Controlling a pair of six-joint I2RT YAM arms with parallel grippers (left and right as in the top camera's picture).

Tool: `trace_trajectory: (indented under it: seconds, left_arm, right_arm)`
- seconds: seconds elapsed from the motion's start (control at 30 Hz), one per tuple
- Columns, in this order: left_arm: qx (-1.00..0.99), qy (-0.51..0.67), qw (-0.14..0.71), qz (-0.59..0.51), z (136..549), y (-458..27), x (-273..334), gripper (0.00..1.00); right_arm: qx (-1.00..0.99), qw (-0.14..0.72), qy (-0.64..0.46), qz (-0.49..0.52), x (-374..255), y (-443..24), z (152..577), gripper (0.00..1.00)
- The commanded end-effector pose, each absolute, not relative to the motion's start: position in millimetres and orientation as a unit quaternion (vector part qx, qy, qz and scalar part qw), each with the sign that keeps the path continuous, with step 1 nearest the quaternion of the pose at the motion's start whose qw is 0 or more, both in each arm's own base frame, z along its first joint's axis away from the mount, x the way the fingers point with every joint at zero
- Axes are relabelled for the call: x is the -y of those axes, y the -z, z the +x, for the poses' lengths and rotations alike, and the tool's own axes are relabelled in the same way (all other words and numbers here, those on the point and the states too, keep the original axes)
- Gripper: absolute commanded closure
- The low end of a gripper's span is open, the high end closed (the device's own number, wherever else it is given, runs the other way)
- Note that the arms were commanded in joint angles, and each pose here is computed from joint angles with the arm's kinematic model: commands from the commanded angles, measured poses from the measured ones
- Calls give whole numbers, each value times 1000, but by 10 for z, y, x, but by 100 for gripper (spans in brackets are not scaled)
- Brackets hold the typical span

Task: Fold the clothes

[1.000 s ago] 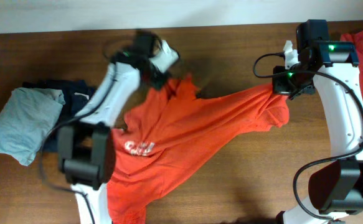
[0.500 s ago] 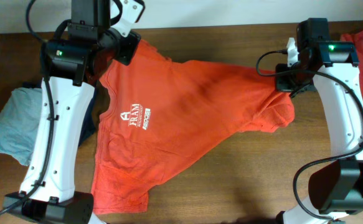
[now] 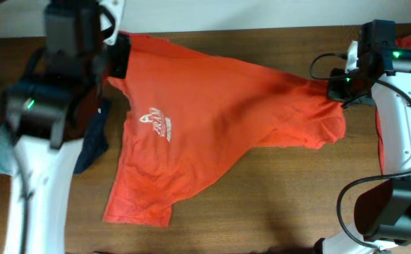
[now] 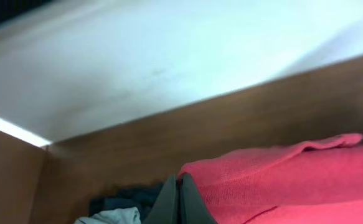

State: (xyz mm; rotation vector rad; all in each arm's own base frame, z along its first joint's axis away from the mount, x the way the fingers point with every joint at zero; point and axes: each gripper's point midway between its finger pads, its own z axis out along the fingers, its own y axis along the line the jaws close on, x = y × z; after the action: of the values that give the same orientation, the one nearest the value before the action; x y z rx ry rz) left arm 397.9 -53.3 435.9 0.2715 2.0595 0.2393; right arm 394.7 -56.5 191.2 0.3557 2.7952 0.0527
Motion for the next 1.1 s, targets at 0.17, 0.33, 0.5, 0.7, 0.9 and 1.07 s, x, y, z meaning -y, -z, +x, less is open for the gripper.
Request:
trace_trajectory:
  seconds: [0.17, 0.33, 0.5, 0.7, 0.9, 1.07]
  left_arm:
    - [-841, -155, 515, 51, 3712, -4600, 157, 100]
    - [-860, -185, 474, 44, 3653, -4408, 34, 100]
    - [-880, -189, 435, 24, 3696, -4176, -88, 100]
    - [-889, -194, 414, 26, 3839, -4013, -91, 100]
    - [-891, -195, 409, 28, 3876, -3970, -85, 100]
    - [-891, -195, 409, 28, 3876, -3970, -85, 100]
  right_arm:
    - [-980, 151, -125, 24, -131, -1941, 3917, 96]
    - [-987, 97, -123, 19, -328, -1518, 3800, 96]
    - [-989, 63, -132, 31, -414, -1129, 3696, 96]
    - [-979, 61, -196, -1, -722, -891, 3631, 88]
    - [-981, 57, -186, -19, -783, -848, 3595, 78]
    - [-980, 85, -181, -4, -643, -862, 3738, 70]
